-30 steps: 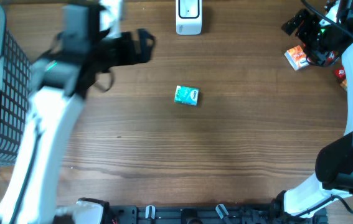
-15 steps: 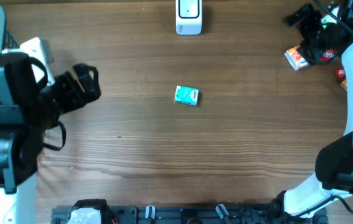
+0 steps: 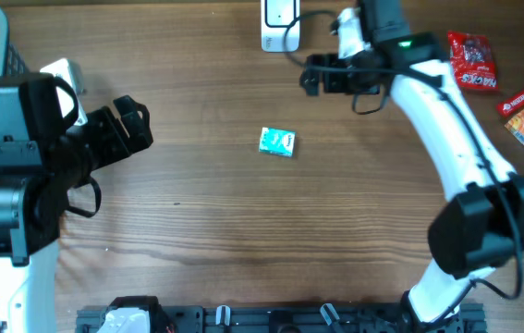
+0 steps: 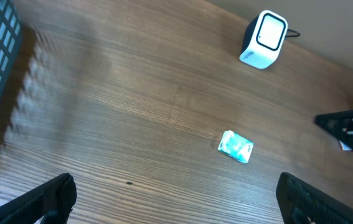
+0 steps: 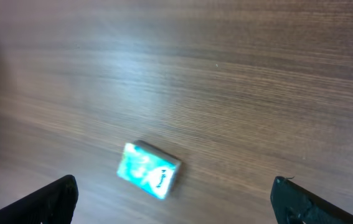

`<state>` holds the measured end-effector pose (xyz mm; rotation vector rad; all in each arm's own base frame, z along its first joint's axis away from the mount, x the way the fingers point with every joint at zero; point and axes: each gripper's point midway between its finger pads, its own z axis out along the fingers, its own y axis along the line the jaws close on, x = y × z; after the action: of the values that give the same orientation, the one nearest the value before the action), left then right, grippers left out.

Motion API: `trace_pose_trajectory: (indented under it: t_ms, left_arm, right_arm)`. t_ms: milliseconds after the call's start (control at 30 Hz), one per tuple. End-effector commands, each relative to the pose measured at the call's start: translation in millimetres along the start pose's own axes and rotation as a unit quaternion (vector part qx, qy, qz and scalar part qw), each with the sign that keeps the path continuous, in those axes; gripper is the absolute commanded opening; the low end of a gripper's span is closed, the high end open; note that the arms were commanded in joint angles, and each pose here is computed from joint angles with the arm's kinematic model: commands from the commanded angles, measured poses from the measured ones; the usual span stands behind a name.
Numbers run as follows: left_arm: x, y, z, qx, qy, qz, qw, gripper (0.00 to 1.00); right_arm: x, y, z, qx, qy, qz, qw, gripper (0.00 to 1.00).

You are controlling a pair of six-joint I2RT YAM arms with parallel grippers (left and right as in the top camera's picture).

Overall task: Scan the item barcode
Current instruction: 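Move the right gripper down onto the teal Kleenex pack and grasp it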

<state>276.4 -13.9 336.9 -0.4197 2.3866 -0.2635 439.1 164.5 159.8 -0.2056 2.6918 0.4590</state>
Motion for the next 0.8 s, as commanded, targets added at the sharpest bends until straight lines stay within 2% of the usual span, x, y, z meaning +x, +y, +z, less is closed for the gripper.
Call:
trace_pose_trajectory:
  t_ms: [0,67,167,267,367,500,600,700,767]
  left_arm:
    - [-1.3,4.6,2.7,-0.012,0.001,-0.007,1.000,1.00]
    - [-1.2,4.6,2.7,-0.012,0.001,-0.007,1.000,1.00]
    - [-1.2,4.6,2.7,-0.012,0.001,-0.007,1.000,1.00]
    - [-1.2,4.6,2.7,-0.012,0.001,-0.007,1.000,1.00]
    - [-1.2,4.6,2.7,-0.012,0.001,-0.007,1.000,1.00]
    - [-1.2,4.6,2.7,-0.012,0.001,-0.007,1.000,1.00]
    - [-1.2,4.6,2.7,-0.012,0.001,-0.007,1.000,1.00]
    - [-1.2,4.6,2.7,-0.012,0.001,-0.007,1.000,1.00]
    - [-1.2,4.6,2.7,-0.012,0.001,-0.007,1.000,1.00]
  right_arm:
    - [9.3,-7.4,28.0,0.050,0.020,-0.063,0.997,1.00]
    - [12.0,12.6,31.8,0.002,0.025,-0.137,0.990,1.00]
    - [12.9,25.9,32.6,-0.042,0.022,-0.198,0.979,1.00]
    - [11.9,20.7,43.3,-0.049,0.024,-0.195,0.979,1.00]
    - [23.9,30.2,57.1,-0.110,0.044,-0.205,0.971,1.00]
    - [45.5,46.0,78.4,-0.194,0.072,-0.233,0.950,0.85]
    - [61.4,49.0,97.1,-0.233,0.093,-0.240,0.938,0.85]
    - [68.4,45.7,109.0,-0.237,0.105,-0.233,0.937,0.84]
    - [74.2,43.0,117.0,-0.238,0.116,-0.227,0.937,0.80]
